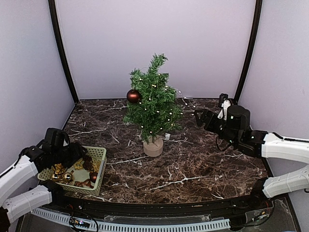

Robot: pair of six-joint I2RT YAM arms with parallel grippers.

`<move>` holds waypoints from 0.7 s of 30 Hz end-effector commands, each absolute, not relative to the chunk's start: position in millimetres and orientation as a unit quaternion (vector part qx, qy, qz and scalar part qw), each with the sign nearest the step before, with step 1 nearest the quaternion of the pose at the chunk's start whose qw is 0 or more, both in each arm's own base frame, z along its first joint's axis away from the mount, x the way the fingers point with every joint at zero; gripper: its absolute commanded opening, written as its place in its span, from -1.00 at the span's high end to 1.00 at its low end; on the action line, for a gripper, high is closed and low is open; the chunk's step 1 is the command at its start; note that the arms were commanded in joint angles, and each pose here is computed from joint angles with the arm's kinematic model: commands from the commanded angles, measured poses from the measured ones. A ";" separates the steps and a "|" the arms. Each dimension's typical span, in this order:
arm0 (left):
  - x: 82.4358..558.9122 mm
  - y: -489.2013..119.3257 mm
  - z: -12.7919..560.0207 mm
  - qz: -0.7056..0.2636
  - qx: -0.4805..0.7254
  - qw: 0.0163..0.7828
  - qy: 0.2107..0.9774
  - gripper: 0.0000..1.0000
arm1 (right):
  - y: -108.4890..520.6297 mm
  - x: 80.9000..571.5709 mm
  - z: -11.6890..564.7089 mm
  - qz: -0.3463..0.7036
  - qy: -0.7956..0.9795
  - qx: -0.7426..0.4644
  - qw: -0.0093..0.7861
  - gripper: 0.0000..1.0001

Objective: Decorate the small christmas tree
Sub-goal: Wrap the ornament ball around the branch, then adjust the side of the string light in the gap of branches.

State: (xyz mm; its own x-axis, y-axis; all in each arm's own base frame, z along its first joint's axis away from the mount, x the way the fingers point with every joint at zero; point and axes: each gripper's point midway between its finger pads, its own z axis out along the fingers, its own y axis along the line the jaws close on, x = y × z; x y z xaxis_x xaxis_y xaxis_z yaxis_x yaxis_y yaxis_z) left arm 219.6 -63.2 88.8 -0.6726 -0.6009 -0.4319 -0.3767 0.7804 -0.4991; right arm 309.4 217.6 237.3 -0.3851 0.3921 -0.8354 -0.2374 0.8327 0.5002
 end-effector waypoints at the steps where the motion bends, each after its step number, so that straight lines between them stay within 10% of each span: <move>1: 202.8 -54.0 80.8 -0.174 -0.311 0.274 0.893 -0.38 | 204.5 311.7 234.1 0.283 0.776 0.072 0.559 -0.77; 21: 204.7 -57.0 78.4 -0.183 -0.320 0.269 0.890 -0.41 | 250.5 283.1 280.9 0.401 0.715 -0.075 0.568 -0.88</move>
